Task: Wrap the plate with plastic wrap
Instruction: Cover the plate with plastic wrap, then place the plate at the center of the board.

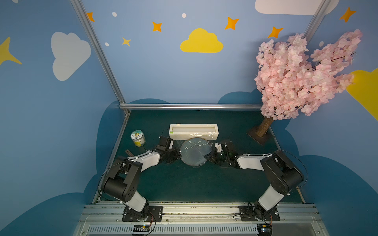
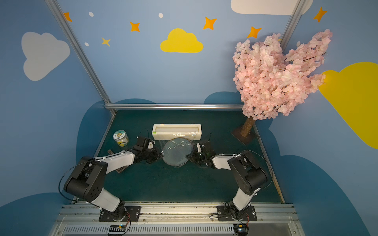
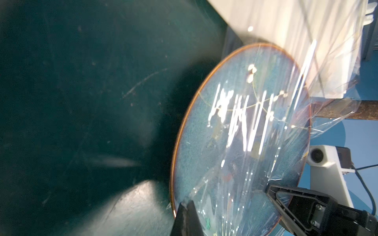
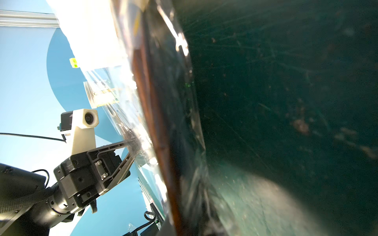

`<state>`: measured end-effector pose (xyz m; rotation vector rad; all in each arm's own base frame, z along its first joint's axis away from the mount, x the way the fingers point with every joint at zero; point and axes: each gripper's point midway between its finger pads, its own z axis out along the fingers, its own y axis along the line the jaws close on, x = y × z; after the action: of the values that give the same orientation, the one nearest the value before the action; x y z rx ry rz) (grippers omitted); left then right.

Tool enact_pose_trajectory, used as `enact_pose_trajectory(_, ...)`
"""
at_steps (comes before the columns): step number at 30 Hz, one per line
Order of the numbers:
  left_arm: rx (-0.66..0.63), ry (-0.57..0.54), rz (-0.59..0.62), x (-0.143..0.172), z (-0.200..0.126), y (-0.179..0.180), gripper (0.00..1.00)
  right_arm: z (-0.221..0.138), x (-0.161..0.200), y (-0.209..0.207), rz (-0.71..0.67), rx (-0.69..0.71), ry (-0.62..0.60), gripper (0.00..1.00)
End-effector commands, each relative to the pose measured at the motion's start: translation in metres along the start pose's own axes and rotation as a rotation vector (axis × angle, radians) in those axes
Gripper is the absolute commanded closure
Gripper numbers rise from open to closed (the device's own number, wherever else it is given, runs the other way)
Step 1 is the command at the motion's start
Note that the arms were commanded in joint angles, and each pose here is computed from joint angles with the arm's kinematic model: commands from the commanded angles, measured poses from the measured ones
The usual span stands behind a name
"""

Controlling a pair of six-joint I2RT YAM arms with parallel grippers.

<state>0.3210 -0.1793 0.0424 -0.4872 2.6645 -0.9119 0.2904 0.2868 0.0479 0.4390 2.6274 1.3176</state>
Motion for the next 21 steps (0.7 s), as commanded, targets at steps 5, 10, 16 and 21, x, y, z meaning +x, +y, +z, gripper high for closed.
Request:
enact_pose_trajectory(5, -0.091, -0.037, 0.029, -0.001, -0.019, 0.013, 0.97, 0.001, -0.001, 0.008, -0.020, -0.023, 0.011, 0.95)
enact_pose_trajectory(10, -0.140, -0.046, 0.009, -0.003, -0.016, 0.029, 0.97, 0.002, -0.001, 0.010, -0.025, -0.031, 0.014, 0.95)
enact_pose_trajectory(16, -0.129, 0.015, -0.020, 0.002, 0.006, 0.034, 0.97, 0.002, -0.001, 0.013, -0.030, -0.044, 0.011, 0.95)
enact_pose_trajectory(21, -0.131, 0.032, -0.028, 0.004, 0.014, 0.038, 0.97, 0.003, -0.002, 0.012, -0.033, -0.048, 0.009, 0.95)
